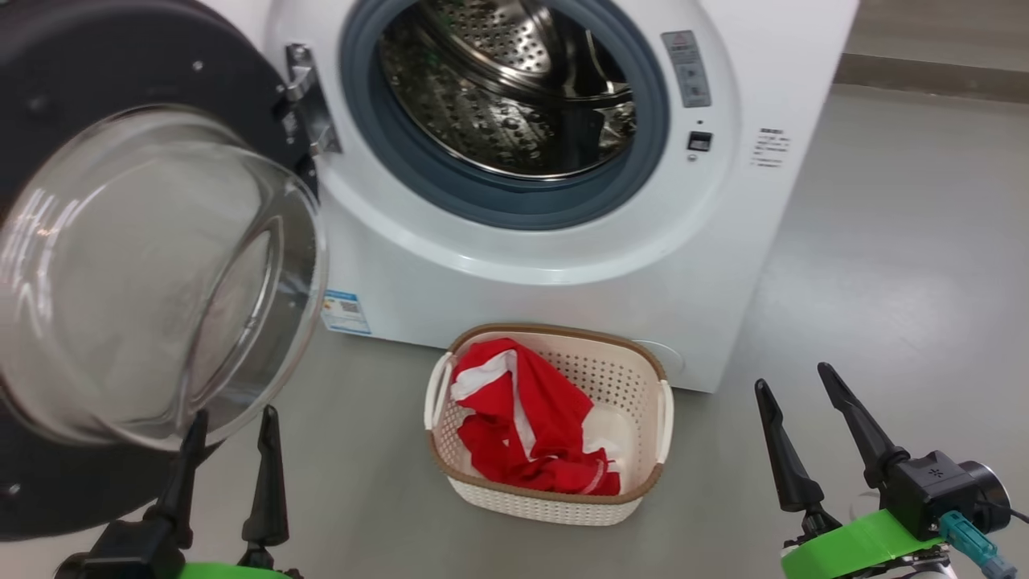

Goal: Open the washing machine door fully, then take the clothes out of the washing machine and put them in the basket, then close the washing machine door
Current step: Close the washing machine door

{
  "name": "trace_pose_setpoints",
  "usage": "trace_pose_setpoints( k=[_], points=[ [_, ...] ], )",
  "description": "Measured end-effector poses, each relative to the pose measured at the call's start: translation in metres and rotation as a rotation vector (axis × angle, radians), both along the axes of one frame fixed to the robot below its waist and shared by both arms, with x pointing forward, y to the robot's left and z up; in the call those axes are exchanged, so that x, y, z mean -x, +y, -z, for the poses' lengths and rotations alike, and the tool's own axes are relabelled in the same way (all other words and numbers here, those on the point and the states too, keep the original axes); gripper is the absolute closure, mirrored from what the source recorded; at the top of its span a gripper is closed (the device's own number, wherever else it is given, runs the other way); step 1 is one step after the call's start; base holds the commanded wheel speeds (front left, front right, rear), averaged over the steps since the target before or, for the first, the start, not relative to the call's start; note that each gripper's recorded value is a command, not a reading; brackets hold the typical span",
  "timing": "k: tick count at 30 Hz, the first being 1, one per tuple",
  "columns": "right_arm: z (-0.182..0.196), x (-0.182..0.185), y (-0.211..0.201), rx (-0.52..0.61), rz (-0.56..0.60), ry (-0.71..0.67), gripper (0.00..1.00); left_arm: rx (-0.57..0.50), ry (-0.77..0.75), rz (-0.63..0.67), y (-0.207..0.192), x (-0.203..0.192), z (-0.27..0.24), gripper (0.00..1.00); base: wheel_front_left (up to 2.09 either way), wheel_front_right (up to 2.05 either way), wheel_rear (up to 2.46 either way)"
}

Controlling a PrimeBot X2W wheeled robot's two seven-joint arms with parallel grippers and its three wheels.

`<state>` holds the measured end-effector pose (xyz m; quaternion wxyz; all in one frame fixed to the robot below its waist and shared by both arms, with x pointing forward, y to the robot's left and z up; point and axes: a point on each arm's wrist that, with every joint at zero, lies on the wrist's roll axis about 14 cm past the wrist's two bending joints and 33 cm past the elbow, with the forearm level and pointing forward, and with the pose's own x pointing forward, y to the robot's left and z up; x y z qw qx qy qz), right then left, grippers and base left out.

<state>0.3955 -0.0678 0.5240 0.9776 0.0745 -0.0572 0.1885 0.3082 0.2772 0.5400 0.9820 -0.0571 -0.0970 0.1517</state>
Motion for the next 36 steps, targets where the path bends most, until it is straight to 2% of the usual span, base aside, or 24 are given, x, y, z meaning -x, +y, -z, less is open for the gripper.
trace_pose_setpoints(
  k=[22,36],
  points=[
    [-0.012,-0.009,0.092,-0.008,-0.256,-0.037,0.00,-0.009,0.030,-0.228,0.048,0.059,0.000,0.00,0.00,0.00,0.00],
    [-0.016,-0.002,0.109,-0.004,-0.306,-0.049,0.00,-0.007,0.030,-0.286,0.058,0.080,0.001,0.00,0.00,0.00,0.00]
  ],
)
